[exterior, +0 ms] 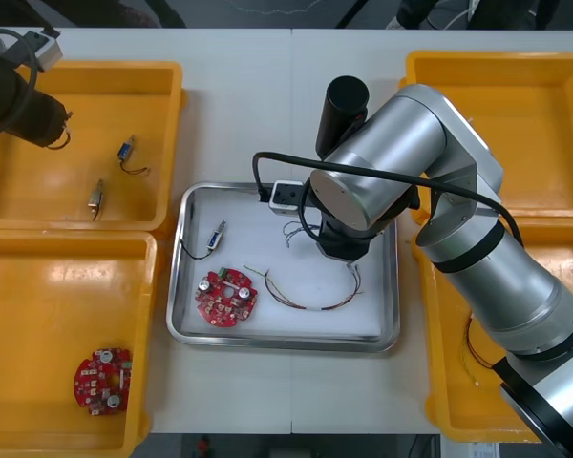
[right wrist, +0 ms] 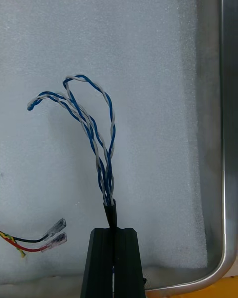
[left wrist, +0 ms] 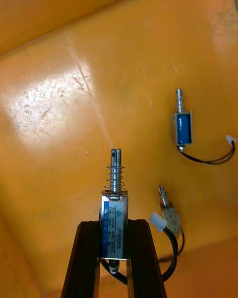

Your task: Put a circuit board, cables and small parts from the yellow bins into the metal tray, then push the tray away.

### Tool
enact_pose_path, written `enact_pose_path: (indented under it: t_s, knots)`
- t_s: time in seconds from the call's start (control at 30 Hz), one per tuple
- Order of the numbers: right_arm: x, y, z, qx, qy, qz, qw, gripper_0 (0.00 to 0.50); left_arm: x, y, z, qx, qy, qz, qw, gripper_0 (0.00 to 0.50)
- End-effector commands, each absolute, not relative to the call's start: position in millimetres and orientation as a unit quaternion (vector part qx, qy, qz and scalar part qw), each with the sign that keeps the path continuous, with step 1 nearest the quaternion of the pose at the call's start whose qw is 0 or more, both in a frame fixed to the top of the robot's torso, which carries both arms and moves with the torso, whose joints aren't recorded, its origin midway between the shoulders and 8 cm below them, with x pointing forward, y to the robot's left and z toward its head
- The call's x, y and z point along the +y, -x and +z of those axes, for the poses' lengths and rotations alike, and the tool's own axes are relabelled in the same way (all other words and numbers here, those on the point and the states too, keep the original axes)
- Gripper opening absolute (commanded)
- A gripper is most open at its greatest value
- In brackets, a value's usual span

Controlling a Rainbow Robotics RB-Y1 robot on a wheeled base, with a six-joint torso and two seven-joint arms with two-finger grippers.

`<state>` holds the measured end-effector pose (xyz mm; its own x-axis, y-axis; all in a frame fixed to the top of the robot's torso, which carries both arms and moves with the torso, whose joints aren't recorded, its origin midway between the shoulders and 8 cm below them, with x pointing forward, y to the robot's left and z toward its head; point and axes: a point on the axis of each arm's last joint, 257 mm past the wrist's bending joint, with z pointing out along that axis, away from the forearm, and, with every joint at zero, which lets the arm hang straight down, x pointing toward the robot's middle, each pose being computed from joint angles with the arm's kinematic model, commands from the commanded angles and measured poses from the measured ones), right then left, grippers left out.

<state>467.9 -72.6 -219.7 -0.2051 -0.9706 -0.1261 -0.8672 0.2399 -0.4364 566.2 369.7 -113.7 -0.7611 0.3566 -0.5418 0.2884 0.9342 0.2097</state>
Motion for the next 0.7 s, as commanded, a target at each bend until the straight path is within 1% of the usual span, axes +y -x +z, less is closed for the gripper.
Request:
enact_pose_path:
  t_s: [0.03, 0.17, 0.33, 0.5, 0.53, 0.57, 0.6, 0.63, 0.67, 0.7]
  knots:
    - [-59.7, -473.2, -223.3, 0.767, 0.591, -0.133, 0.210, 0.000, 362.7, -551.2, -94.8, 0.946, -0.082, 0.036, 0.313, 0.000]
    - [-60.0, -477.1, -230.0, 0.769, 0.589, -0.133, 0.209, 0.000, 339.4, -536.3, -92.4, 0.949, -0.075, 0.028, 0.304, 0.001]
    - [-54.8, -480.1, -236.7, 0.766, 0.589, -0.128, 0.224, 0.000, 319.3, -515.8, -94.0, 0.955, -0.063, 0.023, 0.290, 0.002]
    - [-55.6, -479.1, -239.7, 0.767, 0.589, -0.128, 0.222, 0.000, 295.7, -513.5, -87.1, 0.950, -0.053, 0.009, 0.307, 0.001]
    - [-56.7, -479.3, -239.3, 0.767, 0.588, -0.129, 0.222, 0.007, 293.4, -513.5, -86.4, 0.950, -0.052, 0.008, 0.309, 0.001]
    - [-55.9, -479.1, -239.3, 0.767, 0.589, -0.128, 0.222, 0.111, 287.7, -513.2, -85.5, 0.949, -0.049, 0.003, 0.312, 0.001]
    - [-55.9, -479.6, -239.0, 0.766, 0.588, -0.129, 0.223, 0.338, 282.7, -512.9, -85.2, 0.949, -0.046, -0.001, 0.313, 0.002]
    - [-56.4, -480.0, -238.9, 0.766, 0.588, -0.130, 0.223, 0.408, 280.4, -512.5, -85.5, 0.949, -0.045, -0.004, 0.314, 0.001]
    - [-55.3, -479.5, -239.0, 0.766, 0.589, -0.128, 0.223, 0.489, 276.0, -512.2, -85.4, 0.948, -0.041, -0.009, 0.315, 0.001]
    - [-55.6, -479.3, -239.2, 0.767, 0.588, -0.127, 0.223, 0.500, 272.4, -511.9, -86.3, 0.948, -0.042, -0.012, 0.315, 0.002]
